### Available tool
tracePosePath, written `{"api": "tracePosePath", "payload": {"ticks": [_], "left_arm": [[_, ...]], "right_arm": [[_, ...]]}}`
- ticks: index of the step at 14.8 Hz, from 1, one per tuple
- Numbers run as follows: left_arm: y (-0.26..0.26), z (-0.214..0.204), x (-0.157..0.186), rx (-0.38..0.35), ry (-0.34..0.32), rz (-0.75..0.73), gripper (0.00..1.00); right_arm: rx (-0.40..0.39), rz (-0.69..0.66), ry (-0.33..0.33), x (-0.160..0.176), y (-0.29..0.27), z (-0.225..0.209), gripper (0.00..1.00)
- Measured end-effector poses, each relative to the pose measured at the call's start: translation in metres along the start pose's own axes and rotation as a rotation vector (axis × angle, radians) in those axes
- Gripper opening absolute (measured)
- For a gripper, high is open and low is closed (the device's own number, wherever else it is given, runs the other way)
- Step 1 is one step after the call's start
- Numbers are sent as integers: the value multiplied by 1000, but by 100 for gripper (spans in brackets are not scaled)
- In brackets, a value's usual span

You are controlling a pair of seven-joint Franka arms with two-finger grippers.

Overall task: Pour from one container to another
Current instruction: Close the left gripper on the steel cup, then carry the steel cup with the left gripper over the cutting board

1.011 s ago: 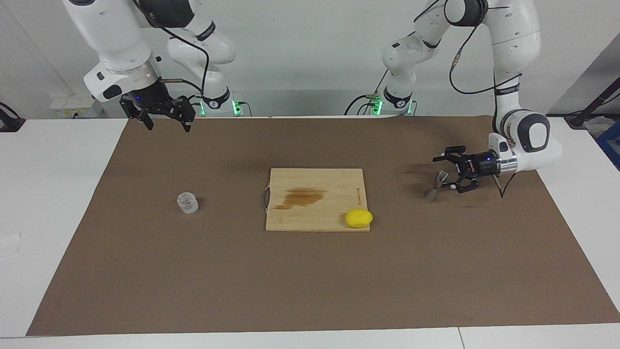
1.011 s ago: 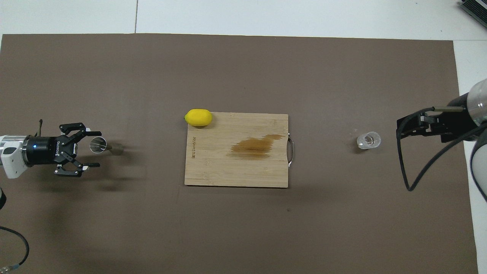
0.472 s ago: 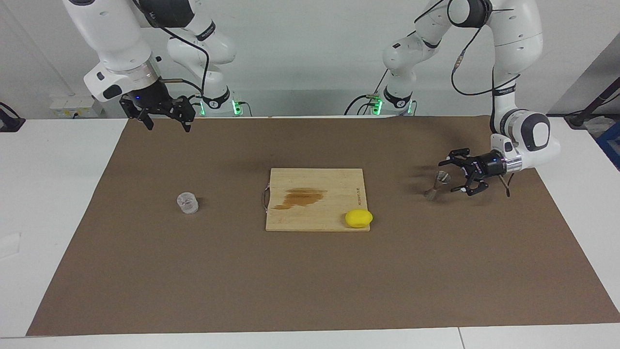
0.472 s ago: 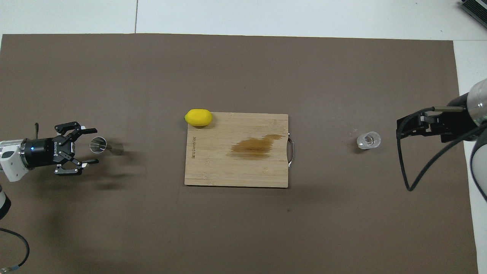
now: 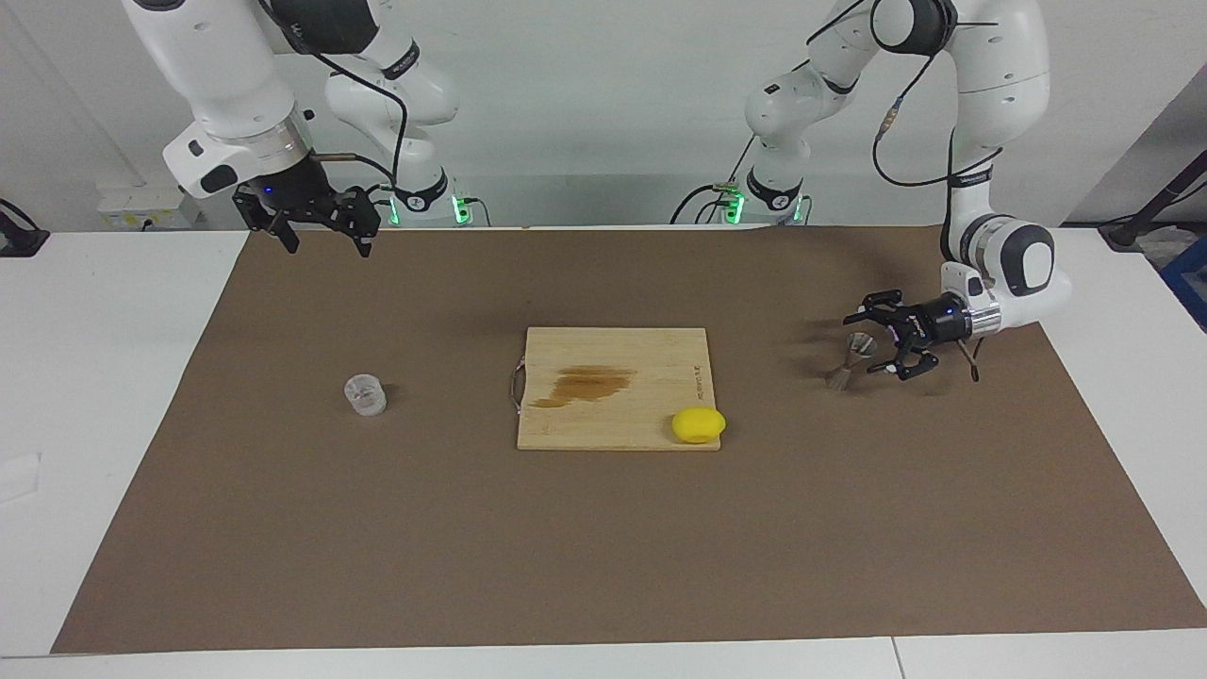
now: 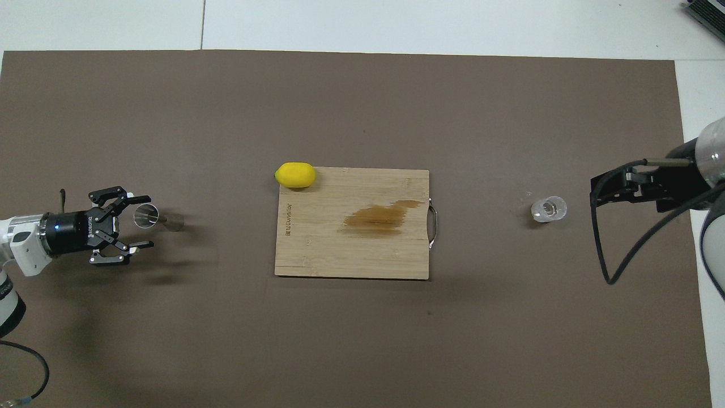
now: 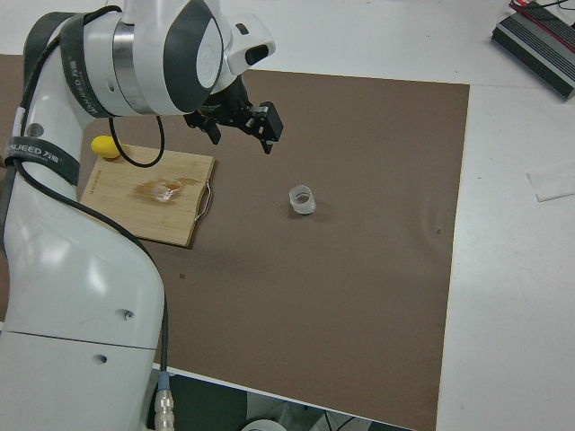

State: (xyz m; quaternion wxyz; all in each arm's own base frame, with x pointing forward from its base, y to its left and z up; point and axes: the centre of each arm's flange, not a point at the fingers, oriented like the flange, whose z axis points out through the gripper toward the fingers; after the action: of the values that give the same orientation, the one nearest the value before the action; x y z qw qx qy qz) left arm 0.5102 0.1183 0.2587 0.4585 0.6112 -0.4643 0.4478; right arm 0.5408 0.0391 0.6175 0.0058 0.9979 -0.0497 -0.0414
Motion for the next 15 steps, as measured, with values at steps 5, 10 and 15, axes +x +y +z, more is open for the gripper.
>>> {"api": "tracePosePath", "payload": {"ticks": [5,10,15], "left_arm": [[0,1,2,1,20,2,88],[0,2,3,-2,24,3,56],[0,1,4,-1,25,6,50]], "right_arm": [[0,0,0,0,0,0,100],[0,0,0,0,0,0,100],[0,0,0,0,0,0,100]]}}
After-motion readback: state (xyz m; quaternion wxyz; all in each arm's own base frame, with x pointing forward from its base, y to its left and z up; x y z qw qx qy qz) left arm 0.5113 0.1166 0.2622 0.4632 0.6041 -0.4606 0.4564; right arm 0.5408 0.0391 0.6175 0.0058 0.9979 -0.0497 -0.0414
